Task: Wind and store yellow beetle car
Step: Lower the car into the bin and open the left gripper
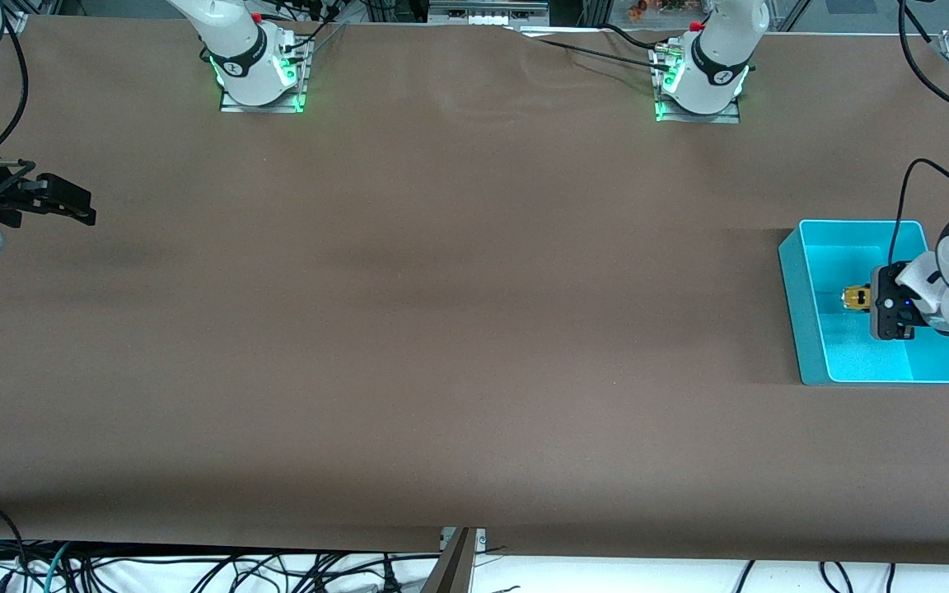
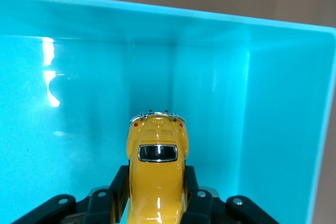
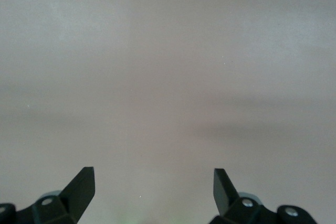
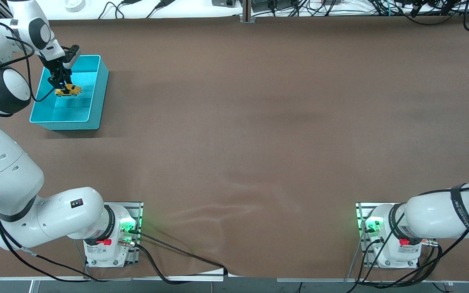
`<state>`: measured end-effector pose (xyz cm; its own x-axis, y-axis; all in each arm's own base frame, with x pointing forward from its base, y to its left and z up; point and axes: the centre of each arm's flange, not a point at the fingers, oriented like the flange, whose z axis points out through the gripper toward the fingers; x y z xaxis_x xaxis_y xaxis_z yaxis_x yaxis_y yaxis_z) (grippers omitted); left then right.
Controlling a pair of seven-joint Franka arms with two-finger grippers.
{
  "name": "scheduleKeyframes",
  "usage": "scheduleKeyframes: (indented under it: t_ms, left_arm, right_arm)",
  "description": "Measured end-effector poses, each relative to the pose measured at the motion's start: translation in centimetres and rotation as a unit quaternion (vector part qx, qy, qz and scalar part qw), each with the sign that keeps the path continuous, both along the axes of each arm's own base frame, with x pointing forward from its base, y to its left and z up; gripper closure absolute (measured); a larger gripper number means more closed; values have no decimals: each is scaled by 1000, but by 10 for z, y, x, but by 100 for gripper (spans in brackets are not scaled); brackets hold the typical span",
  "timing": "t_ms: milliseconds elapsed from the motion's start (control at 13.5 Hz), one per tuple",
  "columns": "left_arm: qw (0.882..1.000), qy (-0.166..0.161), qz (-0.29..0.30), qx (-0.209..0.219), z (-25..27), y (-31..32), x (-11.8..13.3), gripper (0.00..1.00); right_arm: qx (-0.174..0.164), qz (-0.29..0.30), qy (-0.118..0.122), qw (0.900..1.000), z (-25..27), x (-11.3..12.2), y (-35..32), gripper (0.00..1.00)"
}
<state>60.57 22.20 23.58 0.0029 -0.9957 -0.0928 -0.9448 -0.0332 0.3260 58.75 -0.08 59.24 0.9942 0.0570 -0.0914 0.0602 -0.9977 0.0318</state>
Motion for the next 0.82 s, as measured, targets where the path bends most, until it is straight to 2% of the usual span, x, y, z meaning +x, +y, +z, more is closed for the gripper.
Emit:
scheduleKeyframes:
  t_ms: [149, 297, 446, 669, 743, 818]
  left_arm:
    - [1000, -16, -7, -1, -14, -5, -4, 55]
    - [1000, -19, -9, -4, -24, -5, -9, 55]
    - [1000, -20, -10, -5, -24, -5, -10, 41]
    - [1000, -26, -14, -3, 3, -10, -7, 8]
    - [1000, -25, -14, -3, 16, -14, -7, 1]
    - [1000, -28, -11, 0, 29, -17, -6, 0]
  right_arm:
    - [0, 0, 0, 1000, 0, 0, 0, 0]
    - [0, 0, 0, 1000, 0, 0, 0, 0]
    - [0, 0, 0, 1000, 0, 0, 0, 0]
    - [0, 0, 0, 1000, 0, 0, 0, 0]
    - [0, 0, 0, 1000, 0, 0, 0, 0]
    - [0, 0, 0, 1000, 0, 0, 0, 0]
